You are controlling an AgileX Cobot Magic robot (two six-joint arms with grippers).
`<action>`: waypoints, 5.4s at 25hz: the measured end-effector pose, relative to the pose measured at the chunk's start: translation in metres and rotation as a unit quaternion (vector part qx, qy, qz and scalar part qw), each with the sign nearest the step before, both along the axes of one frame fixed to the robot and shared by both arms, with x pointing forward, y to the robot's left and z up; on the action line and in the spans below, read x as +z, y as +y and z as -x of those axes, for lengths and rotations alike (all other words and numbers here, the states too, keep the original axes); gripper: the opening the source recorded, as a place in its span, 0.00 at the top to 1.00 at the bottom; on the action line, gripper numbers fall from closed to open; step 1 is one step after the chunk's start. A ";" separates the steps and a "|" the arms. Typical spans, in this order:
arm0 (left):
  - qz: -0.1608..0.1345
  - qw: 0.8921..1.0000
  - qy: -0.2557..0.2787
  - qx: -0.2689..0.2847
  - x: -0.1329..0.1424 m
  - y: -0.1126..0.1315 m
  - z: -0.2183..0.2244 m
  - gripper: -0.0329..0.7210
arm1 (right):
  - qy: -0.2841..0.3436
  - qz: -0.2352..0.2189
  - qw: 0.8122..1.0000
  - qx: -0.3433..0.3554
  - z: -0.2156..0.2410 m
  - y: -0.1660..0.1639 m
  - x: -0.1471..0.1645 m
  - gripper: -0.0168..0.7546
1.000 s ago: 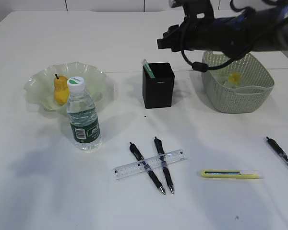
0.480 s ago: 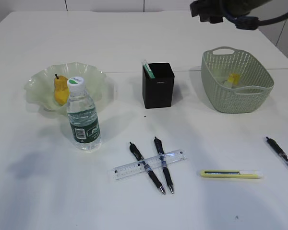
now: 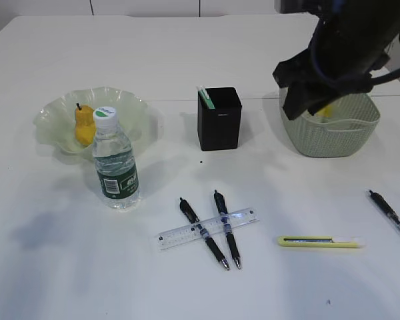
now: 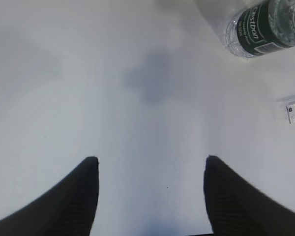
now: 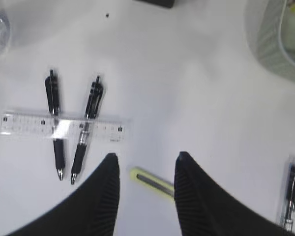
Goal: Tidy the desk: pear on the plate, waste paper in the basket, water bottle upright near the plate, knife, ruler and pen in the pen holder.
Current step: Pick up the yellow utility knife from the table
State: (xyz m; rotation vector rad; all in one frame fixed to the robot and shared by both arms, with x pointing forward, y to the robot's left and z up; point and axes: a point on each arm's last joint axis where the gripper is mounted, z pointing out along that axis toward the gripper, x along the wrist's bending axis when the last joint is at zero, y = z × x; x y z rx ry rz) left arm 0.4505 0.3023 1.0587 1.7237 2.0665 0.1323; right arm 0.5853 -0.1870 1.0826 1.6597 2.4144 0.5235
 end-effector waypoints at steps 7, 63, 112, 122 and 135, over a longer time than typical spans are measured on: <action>0.000 1.000 0.001 0.000 0.000 0.000 0.000 0.33 | 0.043 0.004 0.999 -0.020 0.022 -0.006 -0.003 0.61; 0.001 1.000 0.005 -0.002 0.000 0.000 0.001 0.34 | 0.154 -0.118 0.593 -0.782 0.055 -0.053 -0.140 0.58; -0.003 1.000 -0.017 0.005 0.001 0.001 -0.003 0.34 | 0.180 -0.121 0.564 -0.797 0.038 -0.060 -0.188 0.58; -0.005 1.000 -0.024 0.007 0.002 0.001 -0.004 0.34 | 0.181 -0.120 0.571 -0.792 0.037 -0.060 -0.188 0.80; -0.006 0.999 -0.032 0.010 0.002 0.002 -0.005 0.34 | 0.166 -0.129 0.651 -0.730 0.038 -0.060 -0.169 0.81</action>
